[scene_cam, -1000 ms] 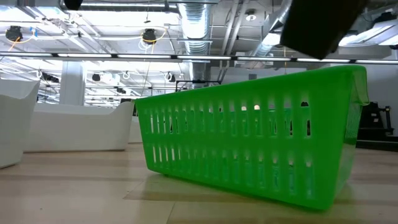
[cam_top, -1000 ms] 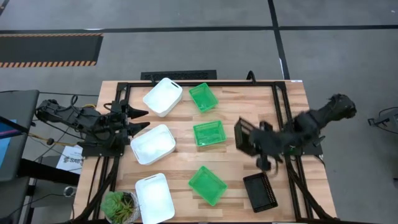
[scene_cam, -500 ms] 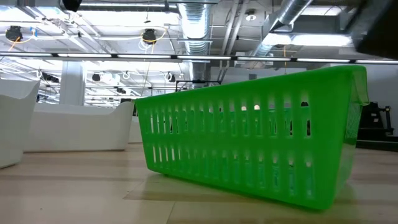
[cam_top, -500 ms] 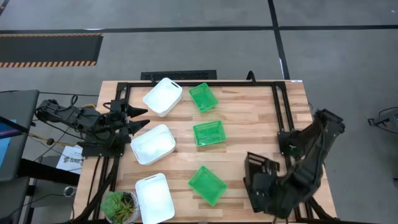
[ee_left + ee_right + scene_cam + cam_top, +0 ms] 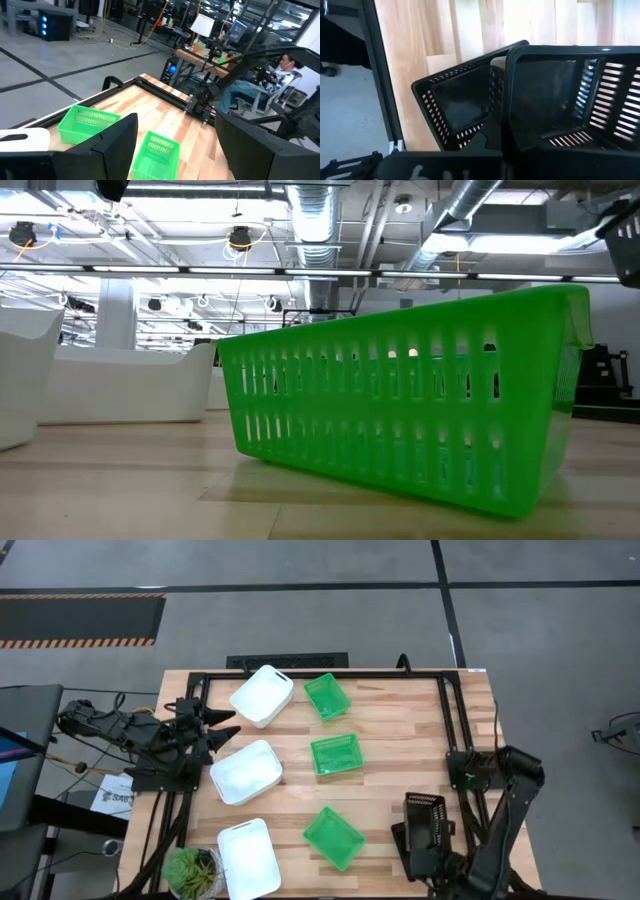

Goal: Stack baskets by color
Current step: Stack the top black bin on the bottom black bin

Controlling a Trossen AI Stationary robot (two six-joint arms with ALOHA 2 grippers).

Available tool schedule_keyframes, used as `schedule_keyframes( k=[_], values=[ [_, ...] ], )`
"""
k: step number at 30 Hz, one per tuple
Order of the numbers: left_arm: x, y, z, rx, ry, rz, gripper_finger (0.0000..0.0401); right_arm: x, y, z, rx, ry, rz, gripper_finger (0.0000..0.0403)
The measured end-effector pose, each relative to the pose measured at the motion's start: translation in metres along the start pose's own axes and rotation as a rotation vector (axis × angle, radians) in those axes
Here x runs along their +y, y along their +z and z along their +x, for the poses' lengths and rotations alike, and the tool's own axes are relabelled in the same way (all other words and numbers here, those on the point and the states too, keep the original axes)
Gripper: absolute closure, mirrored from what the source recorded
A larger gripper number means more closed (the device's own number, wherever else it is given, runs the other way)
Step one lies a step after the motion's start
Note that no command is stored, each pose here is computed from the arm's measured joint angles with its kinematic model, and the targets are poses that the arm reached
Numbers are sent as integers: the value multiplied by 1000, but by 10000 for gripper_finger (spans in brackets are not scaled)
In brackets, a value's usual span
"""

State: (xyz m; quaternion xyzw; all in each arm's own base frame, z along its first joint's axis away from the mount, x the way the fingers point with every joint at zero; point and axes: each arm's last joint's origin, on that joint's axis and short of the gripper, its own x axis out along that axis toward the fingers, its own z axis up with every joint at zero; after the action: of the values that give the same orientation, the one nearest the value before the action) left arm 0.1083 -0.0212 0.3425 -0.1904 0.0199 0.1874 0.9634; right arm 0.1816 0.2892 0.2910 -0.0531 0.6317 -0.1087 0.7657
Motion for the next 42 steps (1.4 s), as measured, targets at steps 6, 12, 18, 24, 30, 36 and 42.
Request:
schedule_keyframes(
  k=[6, 12, 18, 24, 30, 36, 42],
  values=[
    [-1, -2, 4, -7, 48, 14, 147, 4, -10, -4, -34, -3, 0, 397],
    [-5, -6, 9, 12, 57, 30, 147, 7, -17, -3, -41, -12, 18, 398],
    [-7, -8, 13, 25, 63, 43, 147, 8, -19, 3, -38, -28, 40, 397],
    [-7, -9, 13, 28, 59, 32, 147, 11, -18, 3, -51, 2, 47, 397],
    [-7, -9, 13, 26, 64, 34, 147, 15, -15, 3, -70, 48, 32, 398],
    [-7, -8, 13, 25, 65, 36, 147, 15, -10, 4, -78, 62, -20, 398],
    [-7, -9, 13, 25, 66, 21, 147, 16, -10, 4, -81, 58, -104, 398]
  ],
)
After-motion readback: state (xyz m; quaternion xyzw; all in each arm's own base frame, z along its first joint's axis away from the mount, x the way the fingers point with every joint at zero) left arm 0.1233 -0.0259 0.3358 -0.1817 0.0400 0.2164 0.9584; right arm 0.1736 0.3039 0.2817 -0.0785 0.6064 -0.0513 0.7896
